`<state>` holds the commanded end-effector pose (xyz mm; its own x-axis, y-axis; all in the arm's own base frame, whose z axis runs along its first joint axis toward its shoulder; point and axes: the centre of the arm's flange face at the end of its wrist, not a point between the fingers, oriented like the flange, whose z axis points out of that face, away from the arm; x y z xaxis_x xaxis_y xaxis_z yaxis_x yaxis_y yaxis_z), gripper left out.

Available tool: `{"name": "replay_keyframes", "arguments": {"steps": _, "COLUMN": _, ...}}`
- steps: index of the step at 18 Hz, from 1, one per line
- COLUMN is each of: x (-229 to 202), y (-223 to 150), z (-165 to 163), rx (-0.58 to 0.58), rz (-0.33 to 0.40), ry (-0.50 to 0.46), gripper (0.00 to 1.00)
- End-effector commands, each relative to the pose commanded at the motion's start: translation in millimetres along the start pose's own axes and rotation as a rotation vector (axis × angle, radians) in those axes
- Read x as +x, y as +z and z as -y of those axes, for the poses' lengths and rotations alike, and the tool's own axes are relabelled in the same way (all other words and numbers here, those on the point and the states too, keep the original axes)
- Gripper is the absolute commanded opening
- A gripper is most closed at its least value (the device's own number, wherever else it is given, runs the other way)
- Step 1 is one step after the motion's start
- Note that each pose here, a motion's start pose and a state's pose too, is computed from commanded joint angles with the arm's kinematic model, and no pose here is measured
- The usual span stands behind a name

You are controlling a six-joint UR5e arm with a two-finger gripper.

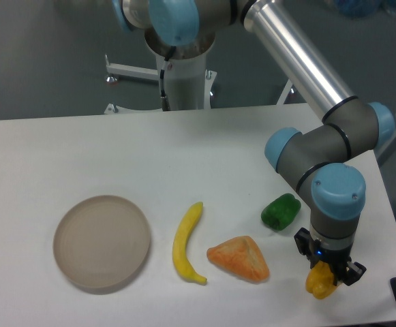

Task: Place the yellow pepper on the plate
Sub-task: 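Lift the yellow pepper held in the gripper off the table, then carry the yellow pepper over the banana toward the beige plate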

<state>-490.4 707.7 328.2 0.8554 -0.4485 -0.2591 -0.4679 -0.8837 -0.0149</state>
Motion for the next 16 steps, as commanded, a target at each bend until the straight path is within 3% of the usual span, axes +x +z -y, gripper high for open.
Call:
{"name": "replay_keyframes", "arguments": {"steps": 11, "x": 10, "y": -21, "z": 3, "rx": -0.001, "rz": -0.009, "ry": -0.006, "gripper": 0.45}}
{"name": "replay_keyframes", "arguments": {"steps": 16, "x": 44, "y": -56, "z": 12, "rx": -0.026, "rz": -0.084, "ry": -0.045, "gripper": 0.45}}
